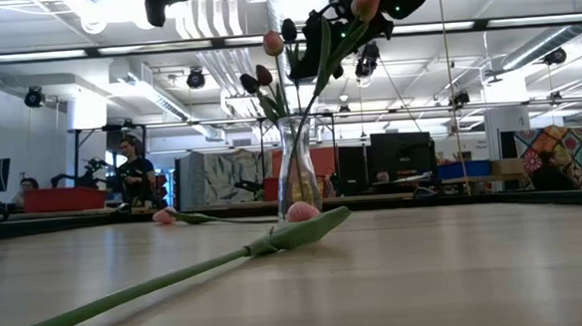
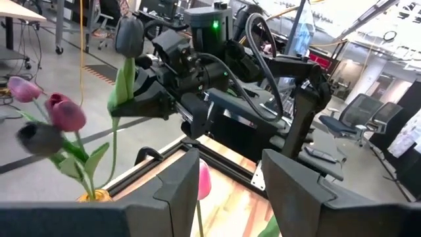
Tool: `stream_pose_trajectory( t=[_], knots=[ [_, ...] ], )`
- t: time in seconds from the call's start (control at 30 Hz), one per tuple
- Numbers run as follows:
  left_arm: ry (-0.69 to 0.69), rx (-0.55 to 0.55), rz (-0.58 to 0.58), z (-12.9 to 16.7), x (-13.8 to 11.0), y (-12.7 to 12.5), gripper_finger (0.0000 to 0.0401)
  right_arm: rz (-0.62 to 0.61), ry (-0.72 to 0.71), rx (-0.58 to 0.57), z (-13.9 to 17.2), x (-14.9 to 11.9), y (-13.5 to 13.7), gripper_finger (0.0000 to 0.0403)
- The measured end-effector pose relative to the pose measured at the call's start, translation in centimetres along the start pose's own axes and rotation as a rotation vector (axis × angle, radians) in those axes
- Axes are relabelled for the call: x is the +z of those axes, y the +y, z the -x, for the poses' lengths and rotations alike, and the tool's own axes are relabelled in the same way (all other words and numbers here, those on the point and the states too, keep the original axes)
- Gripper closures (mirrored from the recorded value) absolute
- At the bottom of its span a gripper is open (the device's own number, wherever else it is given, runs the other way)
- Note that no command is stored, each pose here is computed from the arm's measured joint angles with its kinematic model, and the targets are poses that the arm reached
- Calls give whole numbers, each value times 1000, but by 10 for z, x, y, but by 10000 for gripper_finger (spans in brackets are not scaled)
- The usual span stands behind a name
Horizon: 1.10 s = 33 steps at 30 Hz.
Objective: Sort flowers into vase by color
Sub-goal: Put the black flower into the yellow vase
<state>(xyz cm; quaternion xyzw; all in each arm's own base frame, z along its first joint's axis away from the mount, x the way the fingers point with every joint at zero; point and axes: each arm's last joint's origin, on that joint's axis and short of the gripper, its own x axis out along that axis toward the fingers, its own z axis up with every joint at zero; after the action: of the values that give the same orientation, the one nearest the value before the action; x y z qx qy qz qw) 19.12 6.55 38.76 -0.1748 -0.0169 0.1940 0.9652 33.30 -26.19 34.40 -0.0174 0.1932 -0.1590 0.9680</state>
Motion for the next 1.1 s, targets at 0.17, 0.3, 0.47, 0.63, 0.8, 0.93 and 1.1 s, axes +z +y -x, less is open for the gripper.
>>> stream_pose_trajectory(
  t=[0.17,0.3,0.47,0.63,0.8,0.93,1.1],
  knots=[
    [0,0,0,0,0,0,250,-20,18,-2,-1,-4,0,386],
    [-1,0,0,0,0,0,250,-31,13,-2,-1,-3,0,386],
    [-2,0,4,0,0,0,250,-34,9,-1,0,-1,1,386],
    [-2,0,4,0,0,0,250,-25,-8,-19,8,5,4,386],
    [-2,0,4,0,0,0,250,-42,-23,-26,13,10,5,386],
    [-2,0,4,0,0,0,250,-44,-26,-24,14,12,7,386],
    [-2,0,4,0,0,0,250,-48,-9,-20,10,6,7,385]
  ],
)
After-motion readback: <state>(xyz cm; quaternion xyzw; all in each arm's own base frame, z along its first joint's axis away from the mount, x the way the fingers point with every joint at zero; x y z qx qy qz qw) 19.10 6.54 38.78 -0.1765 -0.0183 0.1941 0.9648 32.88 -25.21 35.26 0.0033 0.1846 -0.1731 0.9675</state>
